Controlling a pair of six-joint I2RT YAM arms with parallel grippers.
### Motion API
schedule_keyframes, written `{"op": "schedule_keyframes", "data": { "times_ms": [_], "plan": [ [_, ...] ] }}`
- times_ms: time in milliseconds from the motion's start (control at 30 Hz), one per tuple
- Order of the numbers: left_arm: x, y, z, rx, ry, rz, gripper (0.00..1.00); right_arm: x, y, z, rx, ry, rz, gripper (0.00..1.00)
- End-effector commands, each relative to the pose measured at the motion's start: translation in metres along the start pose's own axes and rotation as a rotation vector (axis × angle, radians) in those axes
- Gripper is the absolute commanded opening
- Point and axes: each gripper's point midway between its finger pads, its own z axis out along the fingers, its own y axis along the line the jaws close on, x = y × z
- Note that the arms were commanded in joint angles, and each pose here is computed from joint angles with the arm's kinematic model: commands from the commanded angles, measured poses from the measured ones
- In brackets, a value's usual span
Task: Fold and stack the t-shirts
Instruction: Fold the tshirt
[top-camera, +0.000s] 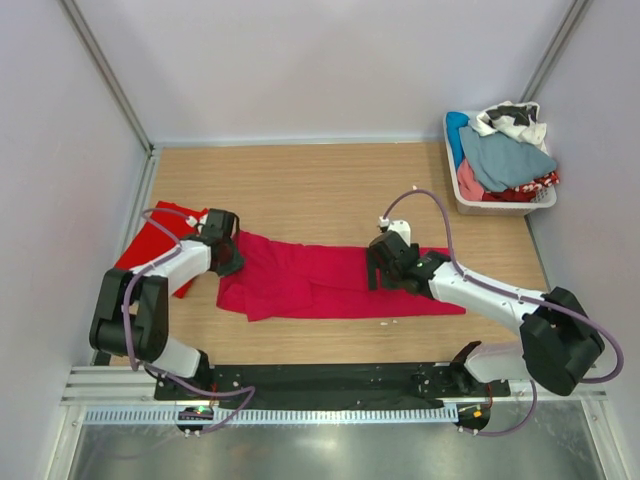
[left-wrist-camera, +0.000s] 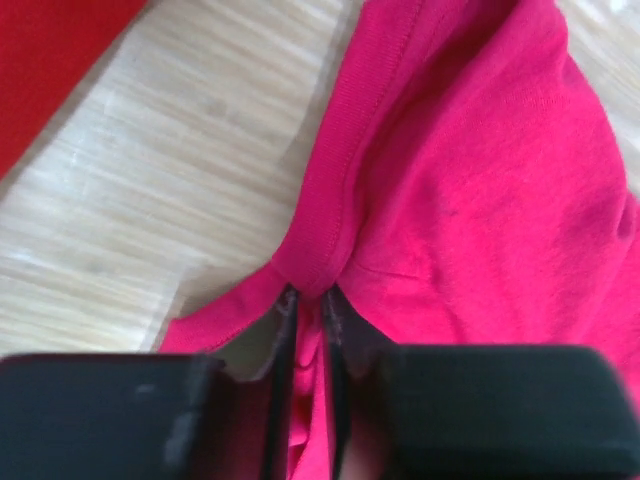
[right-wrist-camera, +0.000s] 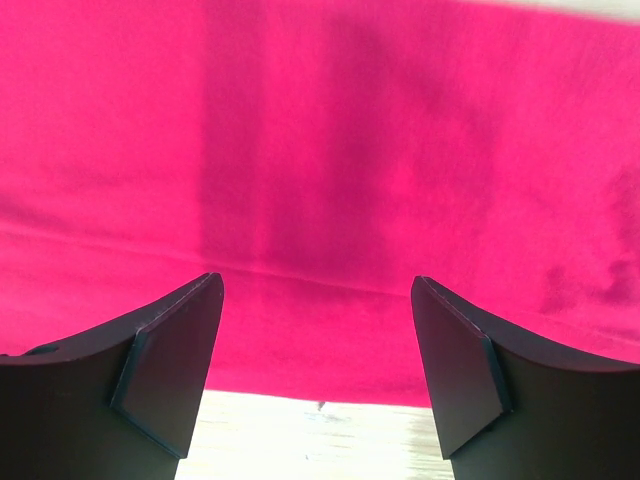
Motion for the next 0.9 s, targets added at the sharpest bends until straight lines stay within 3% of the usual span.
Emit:
{"op": "schedule_keyframes", "data": {
  "times_ms": [0,100,267,467,533,567,600,667,733,867],
  "plan": [
    [-0.004,-0.01,0.018,0.021,0.005,-0.006,0.1,0.008,0.003,0.005,-0.02,0.008,0.037,0.82],
    [-0.021,-0.026,0.031,0.015,0.004,0.01,0.0,0.02,0.006,0.011,-0.022,0.057,0.042,0.81],
    [-0.055,-0.061,0.057,0.013,0.016,0.012,0.0,0.024,0.014,0.011,-0.032,0.069,-0.035,0.79],
    [-0.144,-0.15,0.085,0.101,-0.048,0.01,0.0,0.021,0.018,0.006,0.007,0.059,-0.087,0.77],
    [-0.155,-0.161,0.094,0.09,-0.031,0.016,0.0,0.023,0.019,0.007,0.02,0.069,-0.091,0.75],
    [-0.181,-0.181,0.082,0.126,-0.073,0.009,0.0,0.027,0.02,0.008,0.023,0.078,-0.104,0.73],
    [-0.177,-0.182,0.103,0.111,-0.05,0.017,0.0,0.028,0.02,0.009,0.028,0.08,-0.105,0.72],
    [-0.201,-0.206,0.094,0.172,-0.093,0.008,0.0,0.032,0.018,0.013,0.044,0.093,-0.12,0.68],
    [-0.202,-0.212,0.109,0.183,-0.088,0.004,0.0,0.036,0.022,0.014,0.03,0.106,-0.156,0.62],
    [-0.219,-0.235,0.109,0.283,-0.123,-0.018,0.0,0.044,0.044,0.009,-0.059,0.118,-0.215,0.6]
  ]
}}
